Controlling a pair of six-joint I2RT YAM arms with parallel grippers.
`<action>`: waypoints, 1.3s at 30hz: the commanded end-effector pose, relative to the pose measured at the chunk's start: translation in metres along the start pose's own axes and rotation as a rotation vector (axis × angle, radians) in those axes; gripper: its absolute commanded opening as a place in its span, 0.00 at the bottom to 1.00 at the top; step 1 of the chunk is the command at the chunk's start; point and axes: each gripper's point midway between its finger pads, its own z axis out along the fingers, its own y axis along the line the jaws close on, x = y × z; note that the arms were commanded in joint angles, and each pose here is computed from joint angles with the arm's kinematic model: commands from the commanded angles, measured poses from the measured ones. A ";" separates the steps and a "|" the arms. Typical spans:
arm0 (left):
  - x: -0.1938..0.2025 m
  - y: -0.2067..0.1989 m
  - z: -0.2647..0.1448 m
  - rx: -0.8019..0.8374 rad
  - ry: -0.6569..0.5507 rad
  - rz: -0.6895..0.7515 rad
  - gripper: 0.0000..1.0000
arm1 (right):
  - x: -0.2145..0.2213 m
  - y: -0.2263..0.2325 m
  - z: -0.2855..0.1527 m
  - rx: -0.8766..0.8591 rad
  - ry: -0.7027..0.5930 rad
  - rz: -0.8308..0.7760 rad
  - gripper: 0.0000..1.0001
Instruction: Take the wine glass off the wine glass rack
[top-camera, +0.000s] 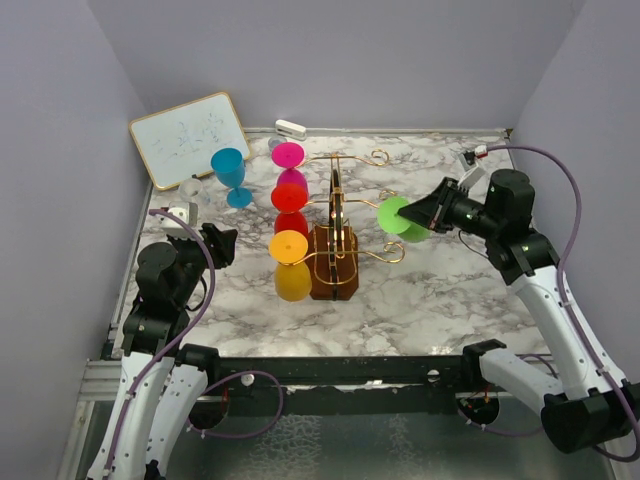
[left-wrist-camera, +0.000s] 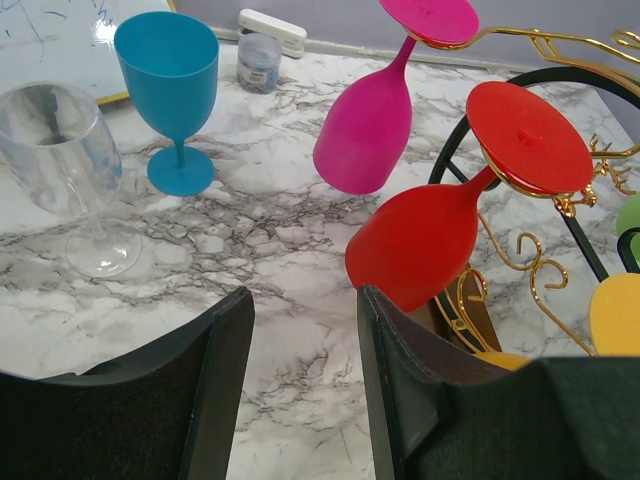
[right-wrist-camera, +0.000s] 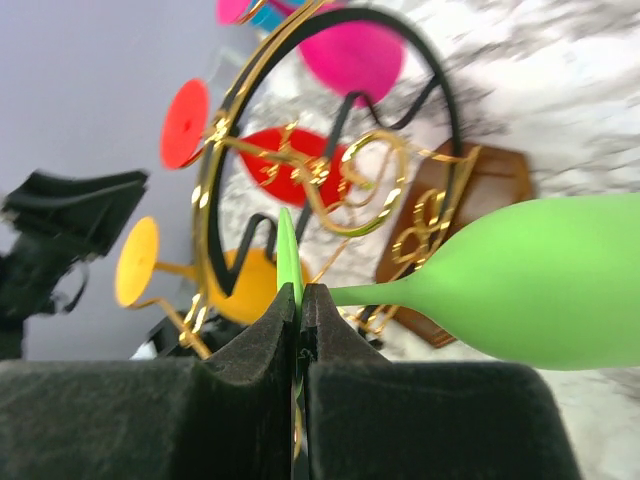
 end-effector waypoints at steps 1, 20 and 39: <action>-0.001 0.003 0.001 -0.019 -0.008 -0.007 0.49 | -0.046 -0.020 -0.024 0.238 -0.197 -0.195 0.01; 0.002 0.006 0.003 -0.036 -0.003 -0.016 0.49 | -0.132 0.131 0.010 0.043 -0.450 -1.166 0.01; -0.176 -0.095 -0.044 0.252 -0.124 -0.152 0.58 | 0.017 0.154 -0.016 0.208 -0.594 -2.465 0.01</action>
